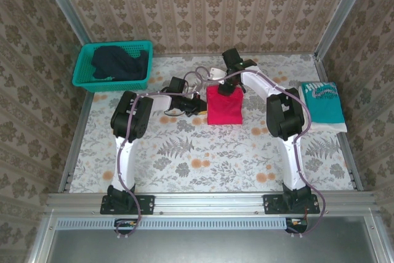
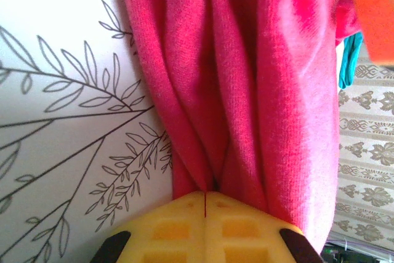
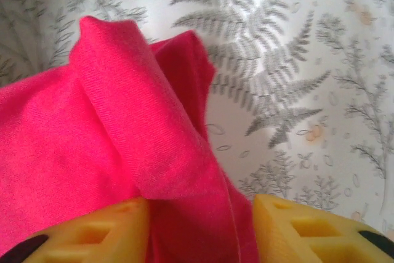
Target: Fold and stack the t-shirts
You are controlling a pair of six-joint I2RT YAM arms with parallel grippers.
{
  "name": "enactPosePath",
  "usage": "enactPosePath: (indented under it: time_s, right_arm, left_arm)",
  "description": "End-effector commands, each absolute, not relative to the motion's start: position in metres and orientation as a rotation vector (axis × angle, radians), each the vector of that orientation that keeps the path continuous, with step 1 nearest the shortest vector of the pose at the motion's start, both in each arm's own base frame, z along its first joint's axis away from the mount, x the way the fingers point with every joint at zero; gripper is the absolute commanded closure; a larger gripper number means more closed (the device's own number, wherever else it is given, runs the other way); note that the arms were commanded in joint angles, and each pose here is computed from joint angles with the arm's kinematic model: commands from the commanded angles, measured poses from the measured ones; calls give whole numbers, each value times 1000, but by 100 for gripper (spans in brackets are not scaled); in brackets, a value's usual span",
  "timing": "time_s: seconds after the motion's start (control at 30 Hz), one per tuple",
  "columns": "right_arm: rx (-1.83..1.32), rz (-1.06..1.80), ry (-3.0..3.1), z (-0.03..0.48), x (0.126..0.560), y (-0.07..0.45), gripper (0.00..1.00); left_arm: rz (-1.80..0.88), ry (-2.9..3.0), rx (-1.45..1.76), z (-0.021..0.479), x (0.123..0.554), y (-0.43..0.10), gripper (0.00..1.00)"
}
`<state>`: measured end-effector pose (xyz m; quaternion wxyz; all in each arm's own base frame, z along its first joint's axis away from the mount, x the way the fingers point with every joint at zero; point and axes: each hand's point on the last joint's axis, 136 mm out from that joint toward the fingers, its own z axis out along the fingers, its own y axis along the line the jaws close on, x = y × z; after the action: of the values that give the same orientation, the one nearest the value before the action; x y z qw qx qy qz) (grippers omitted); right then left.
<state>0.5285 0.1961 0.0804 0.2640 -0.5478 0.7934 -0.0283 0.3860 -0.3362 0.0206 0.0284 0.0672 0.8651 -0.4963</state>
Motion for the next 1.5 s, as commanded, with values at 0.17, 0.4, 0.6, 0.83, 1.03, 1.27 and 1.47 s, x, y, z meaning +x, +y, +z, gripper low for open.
enactPosePath:
  time_s: [0.17,0.4,0.6,0.83,1.03,1.27,1.47]
  right_arm:
    - [-972,-230,2043,170,562,168,15]
    - [-416,58,2174,190,525,147,8]
    - [-57,365,2283,167,484,134,8]
    - [271,613,2391,109,464,118,9]
    - [314,783,2438,78,463,132,9]
    - [317,895,2473,51,462,146,11]
    - [309,1002,2505,34,457,158,15]
  left_arm:
    - [-1161,3150,-183,-80,317,-270,100]
    - [-1207,2987,-175,-36,335,-274,71]
    - [-1111,2867,-125,15,356,-268,60]
    - [-939,2748,-36,60,381,-267,34]
    - [-949,2746,101,65,387,-308,10]
    - [-956,2805,109,46,401,-330,39]
    - [-927,2862,74,24,401,-328,60]
